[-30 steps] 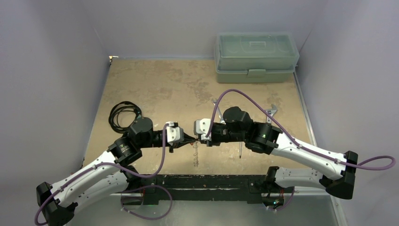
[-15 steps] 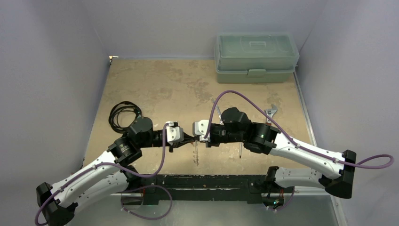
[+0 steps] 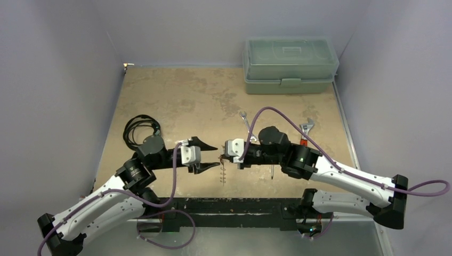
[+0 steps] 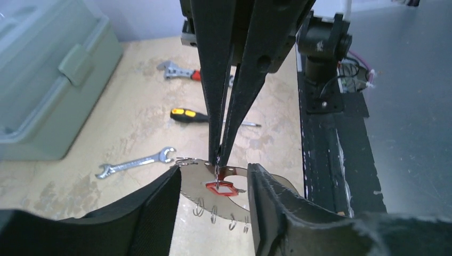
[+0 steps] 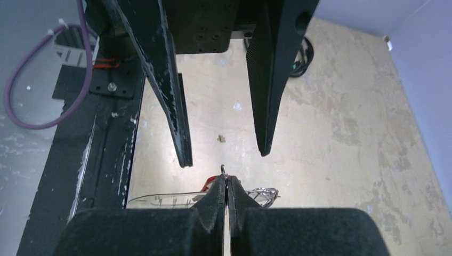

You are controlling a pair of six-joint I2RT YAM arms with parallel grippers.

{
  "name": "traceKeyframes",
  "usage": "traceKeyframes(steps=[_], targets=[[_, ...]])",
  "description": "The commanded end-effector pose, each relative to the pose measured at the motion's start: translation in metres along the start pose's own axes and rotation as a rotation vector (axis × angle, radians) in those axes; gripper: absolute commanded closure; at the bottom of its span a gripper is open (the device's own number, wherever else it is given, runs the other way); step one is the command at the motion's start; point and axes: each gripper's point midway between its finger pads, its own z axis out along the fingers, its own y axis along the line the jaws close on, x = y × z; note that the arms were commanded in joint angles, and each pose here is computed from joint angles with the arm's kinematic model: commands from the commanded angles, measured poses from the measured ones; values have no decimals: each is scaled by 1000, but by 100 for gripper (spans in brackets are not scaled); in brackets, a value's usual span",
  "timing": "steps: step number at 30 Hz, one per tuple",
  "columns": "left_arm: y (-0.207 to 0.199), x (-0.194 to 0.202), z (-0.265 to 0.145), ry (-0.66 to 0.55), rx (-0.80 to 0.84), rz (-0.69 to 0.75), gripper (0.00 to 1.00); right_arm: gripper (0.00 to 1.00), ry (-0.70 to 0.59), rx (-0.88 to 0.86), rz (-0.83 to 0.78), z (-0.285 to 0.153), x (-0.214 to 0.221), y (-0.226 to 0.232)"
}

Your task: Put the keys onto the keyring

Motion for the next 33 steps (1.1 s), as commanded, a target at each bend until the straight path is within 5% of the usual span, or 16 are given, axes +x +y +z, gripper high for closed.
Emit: traceKeyframes(steps=[1, 8, 19, 33], targets=[[5, -45, -9, -149, -38, 101, 50, 100, -213, 101, -36, -17, -52, -19], [4, -48, -10, -177, -41, 102, 52, 100, -319, 120, -10, -29, -64, -15], [3, -38, 1, -142, 1, 59, 74, 100, -333, 111, 2, -31, -63, -11], [8, -36, -2, -125, -32, 73, 70, 100, -327, 116, -1, -34, -63, -11]])
